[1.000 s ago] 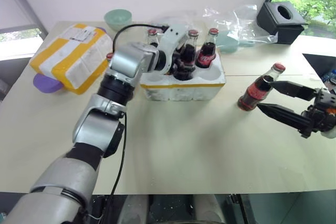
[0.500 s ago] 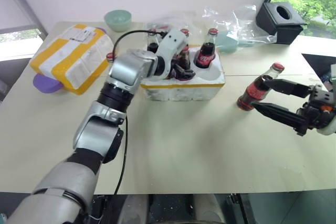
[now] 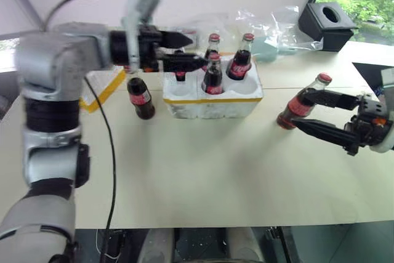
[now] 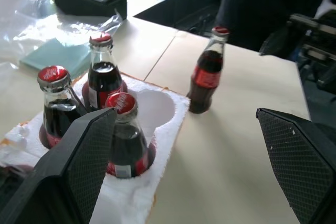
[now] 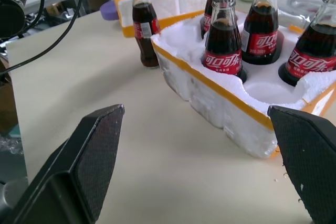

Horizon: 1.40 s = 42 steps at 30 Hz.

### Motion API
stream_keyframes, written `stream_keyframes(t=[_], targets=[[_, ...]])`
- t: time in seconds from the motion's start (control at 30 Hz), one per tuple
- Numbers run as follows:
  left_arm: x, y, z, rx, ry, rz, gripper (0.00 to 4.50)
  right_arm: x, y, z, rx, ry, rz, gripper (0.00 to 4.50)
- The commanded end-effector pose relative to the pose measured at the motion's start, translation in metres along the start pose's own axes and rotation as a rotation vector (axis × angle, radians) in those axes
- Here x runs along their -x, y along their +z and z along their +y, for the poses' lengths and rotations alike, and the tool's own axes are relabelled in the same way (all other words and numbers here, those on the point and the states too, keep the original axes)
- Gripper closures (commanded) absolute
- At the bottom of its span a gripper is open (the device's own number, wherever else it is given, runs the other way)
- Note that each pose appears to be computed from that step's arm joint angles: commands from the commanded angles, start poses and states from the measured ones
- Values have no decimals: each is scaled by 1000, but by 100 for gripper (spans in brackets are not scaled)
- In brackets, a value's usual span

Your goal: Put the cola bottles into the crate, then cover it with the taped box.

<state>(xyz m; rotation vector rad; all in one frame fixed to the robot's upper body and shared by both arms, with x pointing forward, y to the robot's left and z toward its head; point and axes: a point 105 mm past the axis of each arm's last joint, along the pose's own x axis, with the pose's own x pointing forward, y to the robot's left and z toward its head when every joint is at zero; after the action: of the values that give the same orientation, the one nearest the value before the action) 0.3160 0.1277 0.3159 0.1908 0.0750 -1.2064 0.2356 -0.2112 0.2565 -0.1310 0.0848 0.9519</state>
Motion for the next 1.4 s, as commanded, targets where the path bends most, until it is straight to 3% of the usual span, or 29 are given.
stream_keyframes(t=[0.03, 0.2, 0.37, 0.57, 0.83, 1.4], targets=[[51, -1, 2, -53, 69, -5, 5, 2, 10, 5, 32, 26, 5, 0], [93, -30, 19, -8, 260, 36, 5, -3, 11, 11, 32, 64, 7, 0], [106, -73, 35, -29, 365, 111, 5, -13, 9, 19, 37, 117, 15, 0], [80, -98, 57, -46, 452, 92, 5, -20, 9, 20, 30, 131, 2, 0], [58, -129, 52, 18, 431, 104, 5, -22, 9, 23, 21, 131, -18, 0], [14, -144, 75, 78, 471, 91, 5, -25, 9, 23, 6, 131, -49, 0]])
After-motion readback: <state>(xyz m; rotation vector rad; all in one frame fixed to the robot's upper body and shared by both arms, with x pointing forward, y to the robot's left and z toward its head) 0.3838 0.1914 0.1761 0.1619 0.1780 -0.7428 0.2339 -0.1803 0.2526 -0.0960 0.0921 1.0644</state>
